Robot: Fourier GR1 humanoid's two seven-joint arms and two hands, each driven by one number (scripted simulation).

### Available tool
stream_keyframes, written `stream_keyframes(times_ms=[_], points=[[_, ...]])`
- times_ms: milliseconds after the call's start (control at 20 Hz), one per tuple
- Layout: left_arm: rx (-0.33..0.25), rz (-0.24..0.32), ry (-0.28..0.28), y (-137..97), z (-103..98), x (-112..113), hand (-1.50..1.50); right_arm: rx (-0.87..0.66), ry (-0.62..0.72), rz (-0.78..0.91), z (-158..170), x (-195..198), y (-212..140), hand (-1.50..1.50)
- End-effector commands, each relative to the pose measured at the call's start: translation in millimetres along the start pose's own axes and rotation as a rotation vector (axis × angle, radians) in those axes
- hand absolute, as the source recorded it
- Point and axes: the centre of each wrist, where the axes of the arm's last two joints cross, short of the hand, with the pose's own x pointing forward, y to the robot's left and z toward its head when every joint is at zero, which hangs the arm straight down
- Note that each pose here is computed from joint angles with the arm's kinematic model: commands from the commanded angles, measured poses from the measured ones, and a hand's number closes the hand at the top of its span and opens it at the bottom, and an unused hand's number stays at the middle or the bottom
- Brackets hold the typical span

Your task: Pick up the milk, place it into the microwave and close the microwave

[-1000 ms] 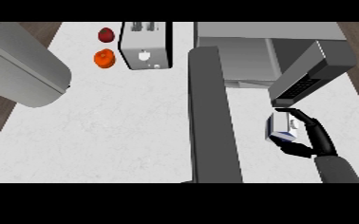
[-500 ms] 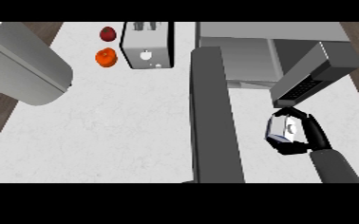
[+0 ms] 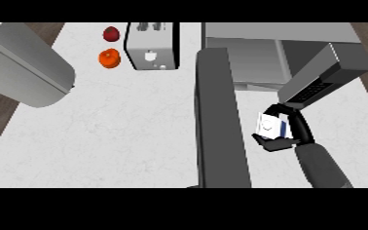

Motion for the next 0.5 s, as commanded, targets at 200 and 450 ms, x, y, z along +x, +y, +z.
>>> stream_keyframes(times_ms=[200,450], points=[[0.011,0.01,0.022,8.6,-1.9,-13.1,-1.5,0.081,-0.199,-0.205,-21.2,15.5,28.2,1.5],[0.023,-0.014,0.022,11.4,0.3,1.4,-1.5,0.089,-0.263,-0.124,-52.6,34.3,22.7,1.5]])
